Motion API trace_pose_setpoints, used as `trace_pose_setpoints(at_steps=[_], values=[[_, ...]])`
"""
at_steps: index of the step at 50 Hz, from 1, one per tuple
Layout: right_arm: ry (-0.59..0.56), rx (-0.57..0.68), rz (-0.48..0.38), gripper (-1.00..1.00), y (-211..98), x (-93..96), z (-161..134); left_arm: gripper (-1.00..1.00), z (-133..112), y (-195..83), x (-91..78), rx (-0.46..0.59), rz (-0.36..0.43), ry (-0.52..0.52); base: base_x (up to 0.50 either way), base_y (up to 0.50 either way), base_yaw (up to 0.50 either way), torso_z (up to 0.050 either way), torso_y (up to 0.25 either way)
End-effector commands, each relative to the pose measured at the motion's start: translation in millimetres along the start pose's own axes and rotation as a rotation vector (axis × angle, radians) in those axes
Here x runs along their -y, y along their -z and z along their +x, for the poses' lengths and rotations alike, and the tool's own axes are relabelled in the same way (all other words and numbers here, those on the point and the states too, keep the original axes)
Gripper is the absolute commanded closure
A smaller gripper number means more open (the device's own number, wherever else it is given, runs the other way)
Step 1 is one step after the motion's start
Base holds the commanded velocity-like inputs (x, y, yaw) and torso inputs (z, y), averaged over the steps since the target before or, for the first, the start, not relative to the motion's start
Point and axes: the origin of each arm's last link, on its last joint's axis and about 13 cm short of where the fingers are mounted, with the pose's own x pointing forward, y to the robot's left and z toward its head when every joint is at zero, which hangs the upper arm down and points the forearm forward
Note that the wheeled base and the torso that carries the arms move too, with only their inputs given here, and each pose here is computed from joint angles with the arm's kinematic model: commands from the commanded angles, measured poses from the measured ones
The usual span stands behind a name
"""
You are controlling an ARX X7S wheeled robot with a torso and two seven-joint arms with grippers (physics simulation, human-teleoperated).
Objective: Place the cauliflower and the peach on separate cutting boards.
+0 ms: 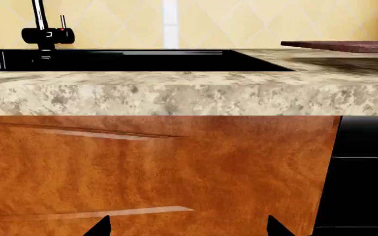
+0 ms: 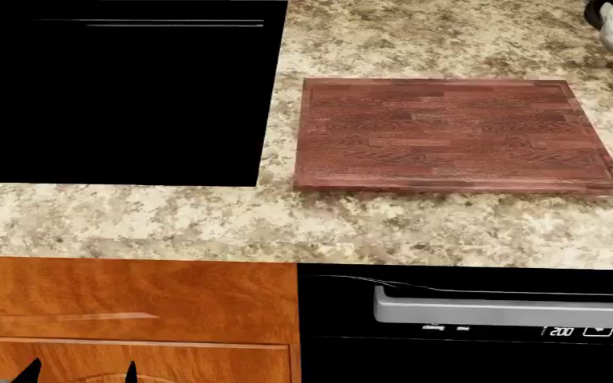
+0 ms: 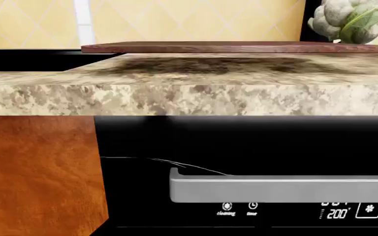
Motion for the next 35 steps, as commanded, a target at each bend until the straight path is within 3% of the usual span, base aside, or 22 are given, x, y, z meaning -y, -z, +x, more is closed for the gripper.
trace_pose_setpoints(at_steps=[1,30,35], values=[[0.000,0.000,0.000,-1.00,-1.2,-0.1,-0.7,-1.00,-0.2,-1.0,0.0,0.000,0.000,0.000,0.00,0.00,0.00,0.000,0.000],[0.013,-0.007,-0.015,-1.00,0.2,-0.8,0.2,-1.00,1.3,-4.3,1.0,-0.011,0.005,-0.014,0.00,0.00,0.00,0.000,0.000],[0.013,-0.007,-0.017,-1.00,-0.1,-0.6,0.4,-1.00,1.7,-4.3,1.0,-0.012,0.005,-0.015,-0.04,-0.45,0.00,0.000,0.000]])
